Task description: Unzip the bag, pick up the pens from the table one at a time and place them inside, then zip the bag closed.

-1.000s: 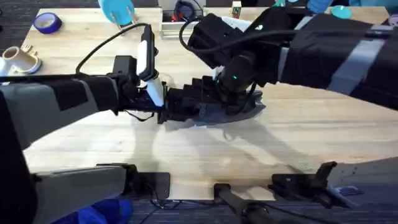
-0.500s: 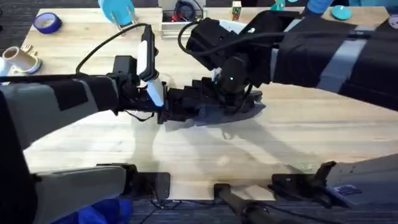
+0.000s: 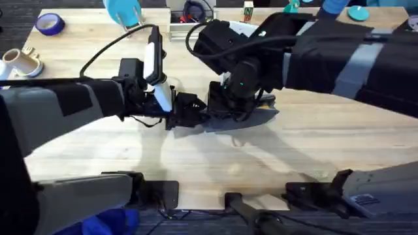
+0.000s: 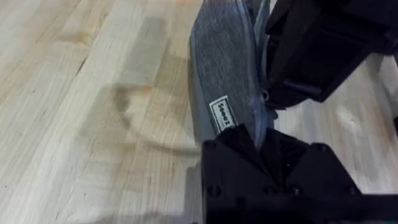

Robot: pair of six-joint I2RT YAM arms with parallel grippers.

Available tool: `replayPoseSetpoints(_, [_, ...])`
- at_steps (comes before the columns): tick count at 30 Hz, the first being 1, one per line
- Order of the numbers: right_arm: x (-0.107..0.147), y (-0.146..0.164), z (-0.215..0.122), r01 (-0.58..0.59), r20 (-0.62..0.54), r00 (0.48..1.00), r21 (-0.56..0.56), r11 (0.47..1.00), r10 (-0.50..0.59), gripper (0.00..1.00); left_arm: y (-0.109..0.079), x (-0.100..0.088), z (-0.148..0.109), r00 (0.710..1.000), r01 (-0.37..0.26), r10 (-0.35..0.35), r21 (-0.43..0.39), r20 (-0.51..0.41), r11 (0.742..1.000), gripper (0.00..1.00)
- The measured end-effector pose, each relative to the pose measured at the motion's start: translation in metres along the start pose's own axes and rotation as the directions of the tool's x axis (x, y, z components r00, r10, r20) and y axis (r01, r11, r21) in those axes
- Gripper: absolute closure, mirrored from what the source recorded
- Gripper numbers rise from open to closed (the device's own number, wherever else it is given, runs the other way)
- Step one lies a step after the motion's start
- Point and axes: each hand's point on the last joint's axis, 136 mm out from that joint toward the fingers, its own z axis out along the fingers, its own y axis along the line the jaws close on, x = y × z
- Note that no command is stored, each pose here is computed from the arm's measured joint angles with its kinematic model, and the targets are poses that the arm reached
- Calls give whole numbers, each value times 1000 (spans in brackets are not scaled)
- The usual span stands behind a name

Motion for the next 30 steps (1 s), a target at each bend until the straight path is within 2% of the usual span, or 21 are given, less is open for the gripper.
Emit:
replayPoseSetpoints(5, [0,2,0,14,-2,1000,-11,1000,-14,970,0,0,0,1000,0,0,0,0,1000,958])
replayPoseSetpoints(13, [5,22,0,112,-48,992,-122,986,-119,971,0,0,0,1000,0,0,0,0,1000,958])
replayPoseSetpoints(24, [3,26,-9,126,-143,975,-268,955,-169,970,0,0,0,1000,0,0,0,0,1000,958])
replayPoseSetpoints(30, [5,33,-16,153,-169,959,-358,921,-226,968,0,0,0,1000,0,0,0,0,1000,958])
